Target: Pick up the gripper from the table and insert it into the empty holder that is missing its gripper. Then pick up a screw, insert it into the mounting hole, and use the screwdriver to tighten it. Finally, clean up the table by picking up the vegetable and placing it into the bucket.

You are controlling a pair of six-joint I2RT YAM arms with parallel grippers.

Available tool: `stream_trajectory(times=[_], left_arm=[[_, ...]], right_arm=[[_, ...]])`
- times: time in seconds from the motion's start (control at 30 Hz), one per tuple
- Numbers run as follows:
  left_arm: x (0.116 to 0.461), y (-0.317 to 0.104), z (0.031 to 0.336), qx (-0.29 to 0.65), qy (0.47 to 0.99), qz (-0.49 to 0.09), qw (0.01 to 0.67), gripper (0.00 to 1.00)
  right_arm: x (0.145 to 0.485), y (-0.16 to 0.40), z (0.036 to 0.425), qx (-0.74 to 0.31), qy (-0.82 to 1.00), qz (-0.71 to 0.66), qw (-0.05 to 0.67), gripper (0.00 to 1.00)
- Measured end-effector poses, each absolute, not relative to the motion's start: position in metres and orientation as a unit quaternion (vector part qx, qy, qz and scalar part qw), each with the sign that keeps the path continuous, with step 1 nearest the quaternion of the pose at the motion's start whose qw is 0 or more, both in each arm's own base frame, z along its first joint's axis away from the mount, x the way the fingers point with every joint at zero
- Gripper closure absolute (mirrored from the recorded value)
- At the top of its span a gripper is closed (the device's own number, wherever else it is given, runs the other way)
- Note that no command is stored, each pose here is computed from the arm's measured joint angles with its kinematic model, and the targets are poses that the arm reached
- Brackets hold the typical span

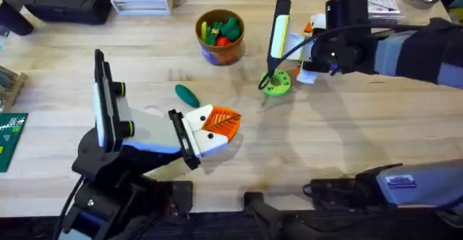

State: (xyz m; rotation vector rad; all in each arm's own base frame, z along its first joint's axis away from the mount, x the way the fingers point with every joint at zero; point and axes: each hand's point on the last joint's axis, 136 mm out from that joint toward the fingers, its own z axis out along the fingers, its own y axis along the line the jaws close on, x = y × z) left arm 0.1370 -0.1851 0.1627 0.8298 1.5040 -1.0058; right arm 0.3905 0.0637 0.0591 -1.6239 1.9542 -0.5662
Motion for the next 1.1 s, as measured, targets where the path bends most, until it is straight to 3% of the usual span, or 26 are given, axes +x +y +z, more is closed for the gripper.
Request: stream_trajectory(times=[0.33,0.57,0.83,0.87,1.03,1.1], left_arm=[[0.137,-0.185,0.163,0.350,0.634,-0.424,0.544,0.996],[0.137,-0.185,0.163,0.350,0.634,-0.424,0.544,0.996],[0.137,-0.185,0.163,0.350,0.634,-0.424,0.544,0.988],[0.137,-0.185,0.163,0.350,0.633,-0.424,0.545,0.914],[0.137,-0.185,0.163,0.350,0.634,-0.424,0.544,0.111],[0.137,-0.185,0.163,0.349,0.634,-0.425,0.544,0.023]], right_arm=[[0.370,0.056,0.092,-0.495,0.794,-0.220,0.276,0.009],[0.314,0.077,0.140,-0.420,0.850,-0.146,0.283,0.008],[0.232,0.132,0.177,-0.357,0.892,0.033,0.275,0.008],[0.225,0.137,0.180,-0.347,0.895,0.052,0.274,0.008],[0.204,0.157,0.191,-0.297,0.907,0.128,0.270,0.009],[0.200,0.160,0.192,-0.275,0.912,0.146,0.266,0.007]])
